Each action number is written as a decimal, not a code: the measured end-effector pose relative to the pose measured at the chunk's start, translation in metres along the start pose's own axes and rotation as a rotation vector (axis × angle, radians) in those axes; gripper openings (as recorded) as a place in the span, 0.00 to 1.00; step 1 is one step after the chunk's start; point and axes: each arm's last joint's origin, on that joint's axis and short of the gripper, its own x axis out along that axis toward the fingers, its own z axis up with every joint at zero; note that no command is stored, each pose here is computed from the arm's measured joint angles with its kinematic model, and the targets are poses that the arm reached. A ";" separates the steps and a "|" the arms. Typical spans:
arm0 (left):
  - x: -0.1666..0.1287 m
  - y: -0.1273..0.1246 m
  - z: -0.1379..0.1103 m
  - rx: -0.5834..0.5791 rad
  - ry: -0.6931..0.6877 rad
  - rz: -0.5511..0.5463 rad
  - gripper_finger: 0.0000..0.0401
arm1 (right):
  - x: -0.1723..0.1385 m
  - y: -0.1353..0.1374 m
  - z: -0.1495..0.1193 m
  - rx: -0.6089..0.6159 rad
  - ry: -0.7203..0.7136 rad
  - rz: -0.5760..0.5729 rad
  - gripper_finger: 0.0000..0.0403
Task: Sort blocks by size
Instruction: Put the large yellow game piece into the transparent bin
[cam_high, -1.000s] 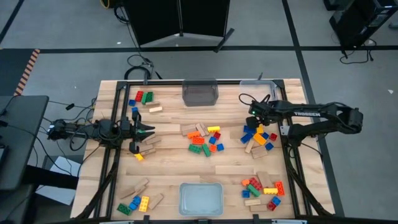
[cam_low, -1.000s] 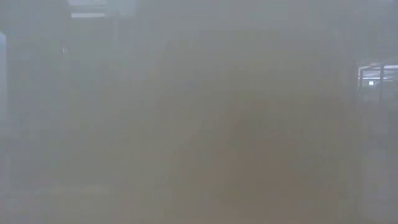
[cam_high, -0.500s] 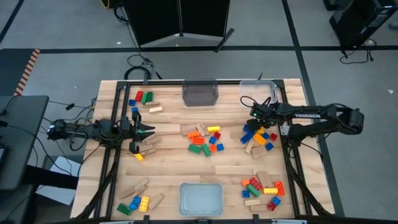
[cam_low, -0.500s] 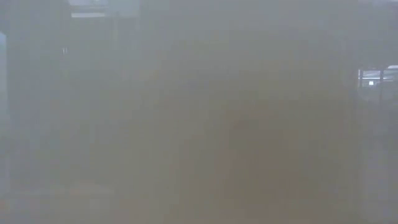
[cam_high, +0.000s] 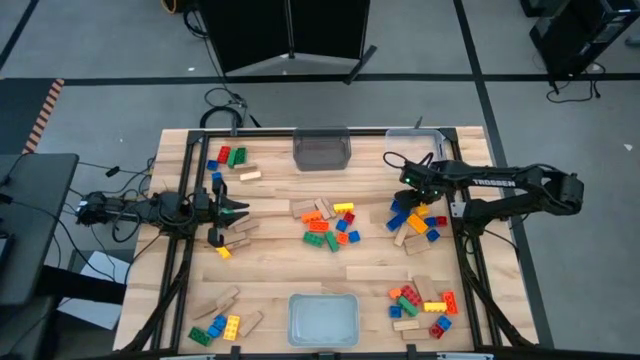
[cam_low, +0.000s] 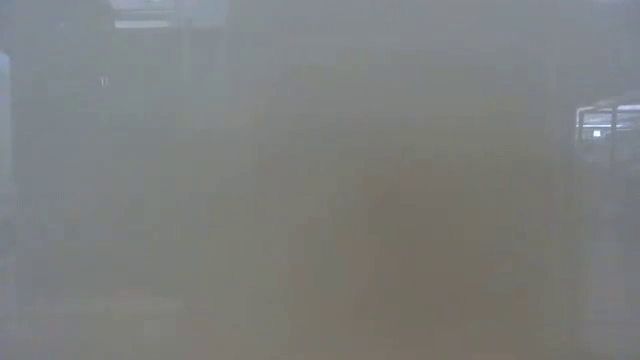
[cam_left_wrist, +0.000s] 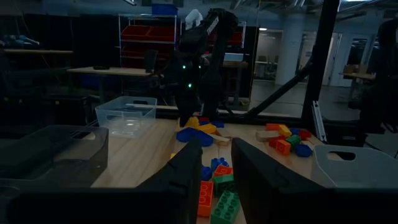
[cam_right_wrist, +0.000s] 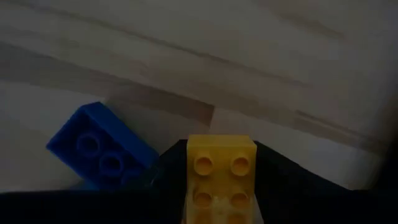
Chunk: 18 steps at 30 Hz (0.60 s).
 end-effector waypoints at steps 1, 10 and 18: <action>0.000 0.000 0.000 0.000 0.000 0.000 0.24 | -0.004 0.000 0.001 -0.006 0.006 -0.012 0.39; 0.000 0.000 0.000 0.000 0.000 0.000 0.24 | -0.063 0.015 0.024 -0.063 -0.080 -0.014 0.40; 0.000 0.000 0.000 0.000 0.000 0.000 0.24 | -0.123 0.027 0.050 -0.081 -0.287 0.061 0.40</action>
